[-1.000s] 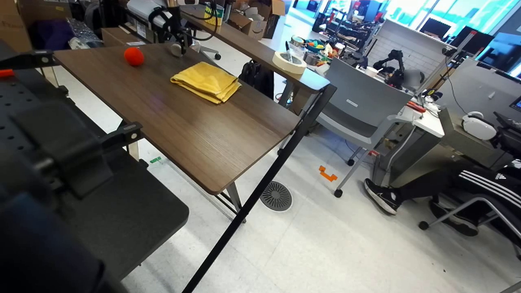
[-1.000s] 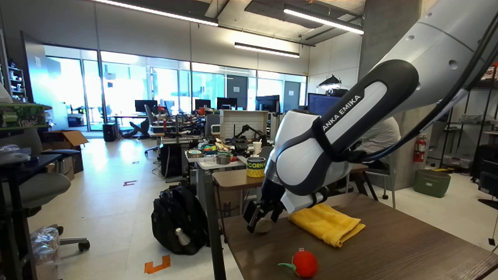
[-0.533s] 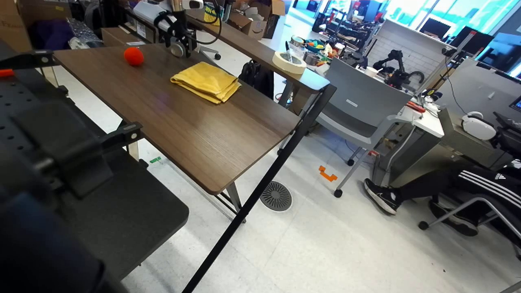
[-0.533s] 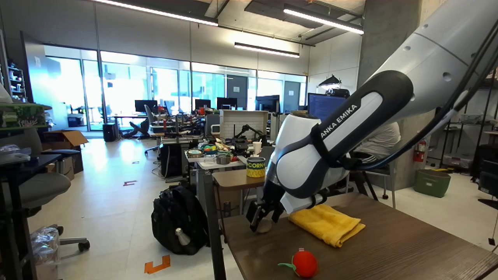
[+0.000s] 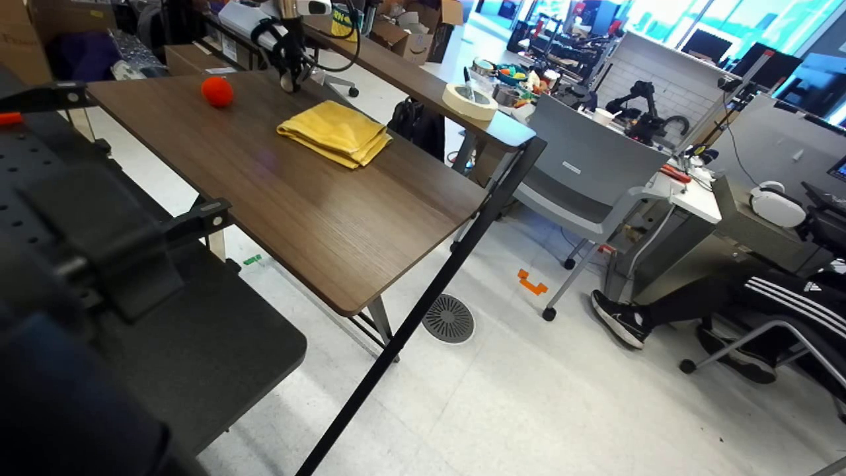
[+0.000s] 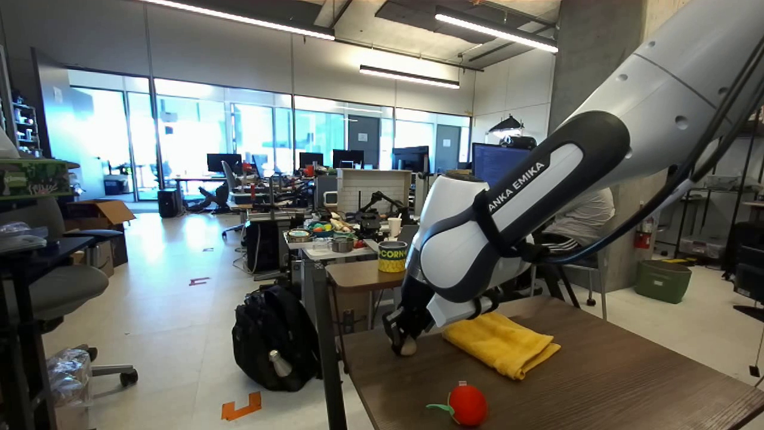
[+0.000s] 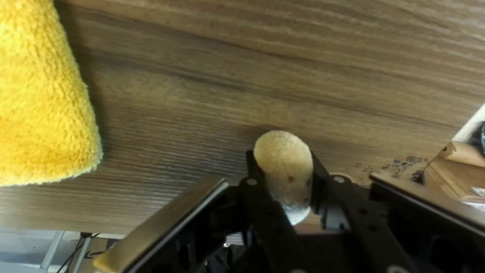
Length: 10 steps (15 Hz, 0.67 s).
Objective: Move the potato to the left, wipe the table with the yellow towel, move the red plush toy to the left, wipe the right side of the table with the towel, move the potato and red toy to the right, wipe the left side of the table
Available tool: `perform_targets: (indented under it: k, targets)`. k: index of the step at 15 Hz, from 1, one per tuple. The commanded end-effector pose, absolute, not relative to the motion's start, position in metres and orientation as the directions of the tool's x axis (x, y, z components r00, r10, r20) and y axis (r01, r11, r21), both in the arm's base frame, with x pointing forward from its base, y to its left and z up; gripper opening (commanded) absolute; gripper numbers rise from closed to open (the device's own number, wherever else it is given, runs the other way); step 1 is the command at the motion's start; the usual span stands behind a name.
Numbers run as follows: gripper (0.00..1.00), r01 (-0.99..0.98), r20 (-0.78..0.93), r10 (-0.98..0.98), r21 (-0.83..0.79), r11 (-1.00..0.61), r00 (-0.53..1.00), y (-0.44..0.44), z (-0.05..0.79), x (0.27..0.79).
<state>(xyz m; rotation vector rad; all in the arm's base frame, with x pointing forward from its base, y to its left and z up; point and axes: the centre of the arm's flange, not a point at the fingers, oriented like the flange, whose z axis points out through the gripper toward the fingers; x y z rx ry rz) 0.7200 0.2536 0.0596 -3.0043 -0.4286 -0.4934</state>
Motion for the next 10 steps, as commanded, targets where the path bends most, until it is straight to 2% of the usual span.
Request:
perform_targets:
  k: [1,2,4,5,10]
  targets:
    - [0.02,0.274,0.300,0.260,-0.005,-0.962,0.918,0.247,0.102,0.692]
    - [0.05,0.255,0.281,0.251,0.023,-0.967,0.926,0.237,0.114,0.681]
    - [0.02,0.197,0.252,0.204,0.051,-0.979,0.946,0.212,0.131,0.670]
    - [0.05,0.141,0.242,0.153,0.066,-0.988,0.958,0.191,0.137,0.667]
    - [0.05,-0.166,0.271,-0.130,0.114,-0.979,0.954,0.071,0.149,0.661]
